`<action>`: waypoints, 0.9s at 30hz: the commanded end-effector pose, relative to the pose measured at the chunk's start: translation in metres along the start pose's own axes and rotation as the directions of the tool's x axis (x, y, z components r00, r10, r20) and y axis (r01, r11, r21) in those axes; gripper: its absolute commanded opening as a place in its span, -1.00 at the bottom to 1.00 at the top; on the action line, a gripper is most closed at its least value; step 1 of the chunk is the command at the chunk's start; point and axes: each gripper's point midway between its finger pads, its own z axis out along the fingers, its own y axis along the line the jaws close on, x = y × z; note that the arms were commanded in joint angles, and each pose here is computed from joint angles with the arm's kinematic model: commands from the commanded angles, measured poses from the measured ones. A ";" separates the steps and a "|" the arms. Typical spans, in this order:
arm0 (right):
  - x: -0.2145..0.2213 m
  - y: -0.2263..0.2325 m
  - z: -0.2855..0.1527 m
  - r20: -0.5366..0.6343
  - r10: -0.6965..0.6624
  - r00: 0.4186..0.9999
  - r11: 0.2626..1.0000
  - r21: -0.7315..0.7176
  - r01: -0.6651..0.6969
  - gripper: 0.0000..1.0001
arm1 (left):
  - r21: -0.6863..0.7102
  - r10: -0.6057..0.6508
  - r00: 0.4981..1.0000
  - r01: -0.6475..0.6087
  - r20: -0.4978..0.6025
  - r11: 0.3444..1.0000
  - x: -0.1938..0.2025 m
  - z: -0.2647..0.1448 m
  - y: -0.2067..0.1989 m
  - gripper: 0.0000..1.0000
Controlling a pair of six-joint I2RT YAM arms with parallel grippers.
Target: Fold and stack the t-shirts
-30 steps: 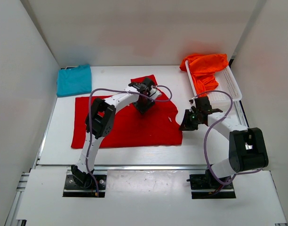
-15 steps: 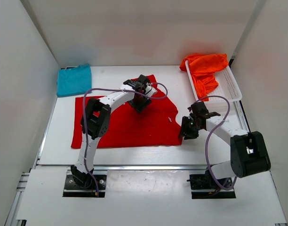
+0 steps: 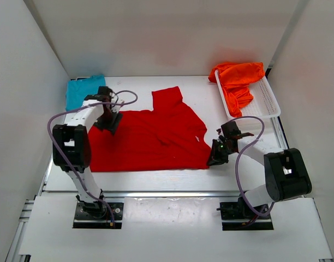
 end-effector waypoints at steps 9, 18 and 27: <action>-0.007 0.001 -0.004 0.037 0.025 0.999 0.998 -0.054 -0.023 -1.00 | -0.053 -0.174 0.955 0.166 -0.240 0.985 0.144 -0.016 0.043 0.45; -0.002 0.006 -0.002 0.029 0.002 1.000 0.998 -0.064 0.000 -1.00 | -0.092 -0.164 0.921 0.141 -0.352 0.986 0.199 -0.001 0.043 0.56; 0.002 0.001 -0.012 0.031 0.029 0.999 0.998 -0.064 -0.027 -0.99 | 0.045 -0.037 0.952 0.053 -0.303 0.998 0.168 0.008 0.010 -0.85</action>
